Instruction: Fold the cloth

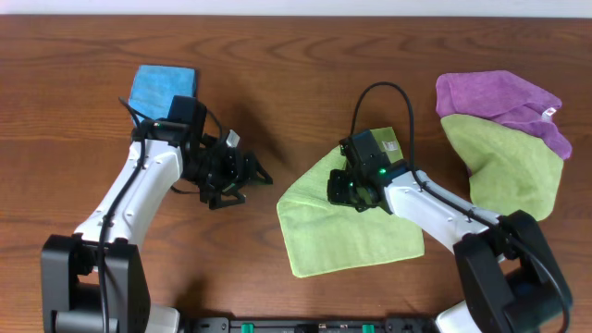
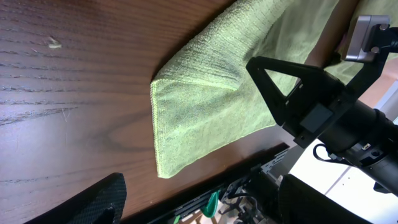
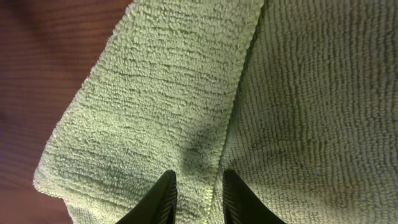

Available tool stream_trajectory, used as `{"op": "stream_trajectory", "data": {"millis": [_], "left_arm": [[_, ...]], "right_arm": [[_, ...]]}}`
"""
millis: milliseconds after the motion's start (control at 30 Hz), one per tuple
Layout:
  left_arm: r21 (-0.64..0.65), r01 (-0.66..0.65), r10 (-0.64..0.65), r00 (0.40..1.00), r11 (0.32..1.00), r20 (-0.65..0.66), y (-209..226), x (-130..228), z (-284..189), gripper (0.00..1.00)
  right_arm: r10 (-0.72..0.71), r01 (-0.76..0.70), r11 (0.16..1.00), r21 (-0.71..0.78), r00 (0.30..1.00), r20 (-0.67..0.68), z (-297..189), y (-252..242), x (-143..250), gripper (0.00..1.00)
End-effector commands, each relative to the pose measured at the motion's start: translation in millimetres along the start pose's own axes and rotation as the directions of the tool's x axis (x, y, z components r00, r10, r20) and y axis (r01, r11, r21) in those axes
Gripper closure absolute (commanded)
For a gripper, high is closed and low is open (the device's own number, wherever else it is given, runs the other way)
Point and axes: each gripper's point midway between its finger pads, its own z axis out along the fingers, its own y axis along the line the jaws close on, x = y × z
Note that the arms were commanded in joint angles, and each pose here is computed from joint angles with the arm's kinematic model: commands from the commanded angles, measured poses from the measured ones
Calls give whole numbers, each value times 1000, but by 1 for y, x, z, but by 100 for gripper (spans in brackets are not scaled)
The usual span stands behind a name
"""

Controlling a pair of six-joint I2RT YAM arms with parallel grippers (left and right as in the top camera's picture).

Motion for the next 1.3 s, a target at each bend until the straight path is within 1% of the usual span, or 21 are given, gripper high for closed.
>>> {"op": "stream_trajectory", "data": {"millis": [0,67,200,533,733,900,1100,1267], "left_arm": [[0,-14,14,1000,1000,-8,1,1,1,20],[0,-14,14,1000,1000,-9,1,1,1,21],[-1,-10,10,1000,1000,-12,2,2,1,21],[-1,-9,9,1000,1000,-13,2,2,1,20],[-2,-9,9,1000,1000,-13,2,2,1,21],[-3,-5,5,1000,1000,-8,3,1,0,25],[-2,-6,6,1000,1000,-5,4,0,-1,25],[0,-20,20,1000,1000,0,2,-1,-2,25]], "right_arm": [[15,-14,999,35,999,-31,12,-8,9,77],[17,-16,999,41,999,-38,14,-10,10,81],[15,-14,999,32,999,-29,14,-8,8,98],[-17,19,991,-132,1000,18,12,29,-7,99],[-9,23,982,-188,997,76,10,47,-19,99],[12,30,971,-236,984,176,5,64,-41,99],[46,46,960,-276,947,318,-1,78,-72,99],[92,33,949,-314,922,376,8,84,-90,99]]}}
